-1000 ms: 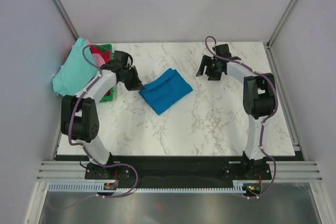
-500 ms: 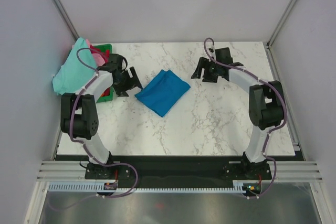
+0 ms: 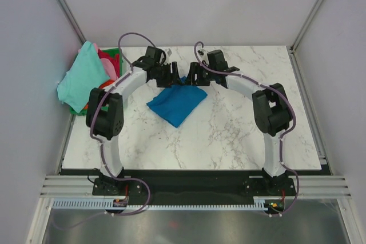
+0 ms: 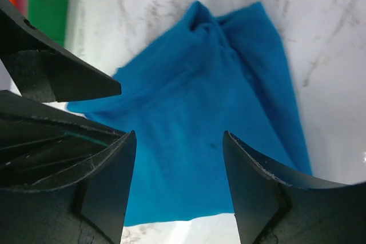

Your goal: Fold and stack the t-shirts

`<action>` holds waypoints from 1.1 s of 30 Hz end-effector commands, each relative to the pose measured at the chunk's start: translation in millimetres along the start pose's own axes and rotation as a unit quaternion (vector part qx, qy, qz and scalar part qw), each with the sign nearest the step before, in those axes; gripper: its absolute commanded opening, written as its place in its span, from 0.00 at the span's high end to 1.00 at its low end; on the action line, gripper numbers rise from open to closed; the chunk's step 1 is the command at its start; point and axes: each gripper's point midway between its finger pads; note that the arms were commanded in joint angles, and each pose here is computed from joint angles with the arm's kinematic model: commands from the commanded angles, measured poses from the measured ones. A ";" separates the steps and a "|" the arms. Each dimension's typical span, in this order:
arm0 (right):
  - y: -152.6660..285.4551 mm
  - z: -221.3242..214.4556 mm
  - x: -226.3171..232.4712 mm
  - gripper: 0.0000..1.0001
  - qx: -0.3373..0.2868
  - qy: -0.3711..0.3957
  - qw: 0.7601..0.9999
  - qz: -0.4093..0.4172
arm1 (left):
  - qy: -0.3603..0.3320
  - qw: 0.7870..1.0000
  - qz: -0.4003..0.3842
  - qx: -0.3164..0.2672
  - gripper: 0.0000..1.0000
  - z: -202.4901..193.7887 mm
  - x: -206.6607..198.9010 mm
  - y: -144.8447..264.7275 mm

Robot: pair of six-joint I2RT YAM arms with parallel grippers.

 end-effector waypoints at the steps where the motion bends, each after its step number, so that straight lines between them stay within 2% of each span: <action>1: -15.6 -19.8 -31.3 0.30 0.019 -0.011 0.999 -0.024 | -0.020 0.999 -0.003 0.037 0.30 -9.9 19.5 -31.3; 3: -20.4 -48.9 -50.5 0.32 0.044 -0.023 0.998 -0.045 | -0.006 0.999 0.003 0.052 0.32 -14.0 36.4 -47.2; 6: -17.7 -86.7 -66.3 0.33 0.074 -0.039 0.994 -0.066 | -0.001 0.999 0.017 0.047 0.33 -1.6 54.7 -60.5; 7: -14.0 -105.9 -71.9 0.33 0.087 -0.051 0.992 -0.073 | 0.000 0.999 0.025 0.034 0.33 14.2 60.4 -58.5; 9: -3.3 -113.8 -70.4 0.33 0.086 -0.054 0.992 -0.077 | 0.014 0.998 0.040 0.041 0.33 20.5 77.9 -67.1; 11: 7.8 -134.9 -76.3 0.33 0.098 -0.067 0.989 -0.094 | 0.020 0.999 0.041 0.021 0.33 51.8 80.0 -56.7; 13: 20.2 -134.9 -67.8 0.33 0.090 -0.066 0.989 -0.092 | 0.013 0.999 0.041 -0.002 0.33 79.5 78.2 -52.5; 14: 27.0 -147.3 -68.5 0.33 0.099 -0.074 0.988 -0.097 | 0.016 0.999 0.048 0.005 0.33 80.9 79.6 -47.4; 15: 34.2 -141.8 -60.1 0.32 0.090 -0.069 0.989 -0.092 | 0.013 0.998 0.054 -0.004 0.32 89.2 77.8 -42.4; 16: 38.8 -143.7 -54.5 0.32 0.092 -0.067 0.989 -0.090 | 0.004 0.999 0.047 -0.023 0.31 104.1 67.0 -30.3; 18: 51.5 -135.1 -41.8 0.29 0.084 -0.056 0.991 -0.089 | 0.000 0.999 0.039 -0.031 0.31 109.8 54.3 -15.6; 19: 57.0 -136.5 -34.1 0.29 0.092 -0.052 0.990 -0.089 | -0.006 0.998 0.032 -0.047 0.29 116.7 40.4 5.6; 22: 77.8 -104.2 -5.3 0.25 0.065 -0.024 0.995 -0.077 | -0.018 0.998 0.033 -0.046 0.27 103.2 21.1 34.7; 23: 88.7 -88.7 2.8 0.22 0.044 -0.014 0.996 -0.078 | -0.040 0.996 0.028 -0.073 0.25 107.2 -3.5 67.3; 25: 102.9 -68.3 8.0 0.18 0.026 0.003 0.995 -0.097 | -0.050 0.997 0.038 -0.053 0.21 78.4 -11.8 80.7; 26: 109.6 -58.5 8.1 0.13 0.014 0.012 0.994 -0.108 | -0.065 0.994 0.032 -0.081 0.19 77.8 -29.5 115.9; 27: 113.9 -50.7 -1.3 0.10 0.005 0.023 0.991 -0.133 | -0.062 0.996 0.042 -0.058 0.18 53.9 -22.0 115.4; 29: 113.4 -43.8 -14.5 0.07 0.009 0.022 0.987 -0.156 | -0.080 0.992 0.046 -0.080 0.13 40.9 -32.3 147.7; 30: 114.4 -38.5 -27.6 0.07 0.009 0.010 0.986 -0.165 | -0.083 0.993 0.060 -0.066 0.12 23.3 -22.3 148.2; 33: 99.4 -34.6 -52.4 0.08 0.023 -0.004 0.984 -0.174 | -0.095 0.989 0.094 -0.069 0.11 -0.6 -6.0 164.3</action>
Point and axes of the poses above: each gripper's point midway between its finger pads, its own y axis back along the fingers, its own x axis along the line the jaws close on, z = x × y, and after that the axes turned 3 degrees about y, right-handed
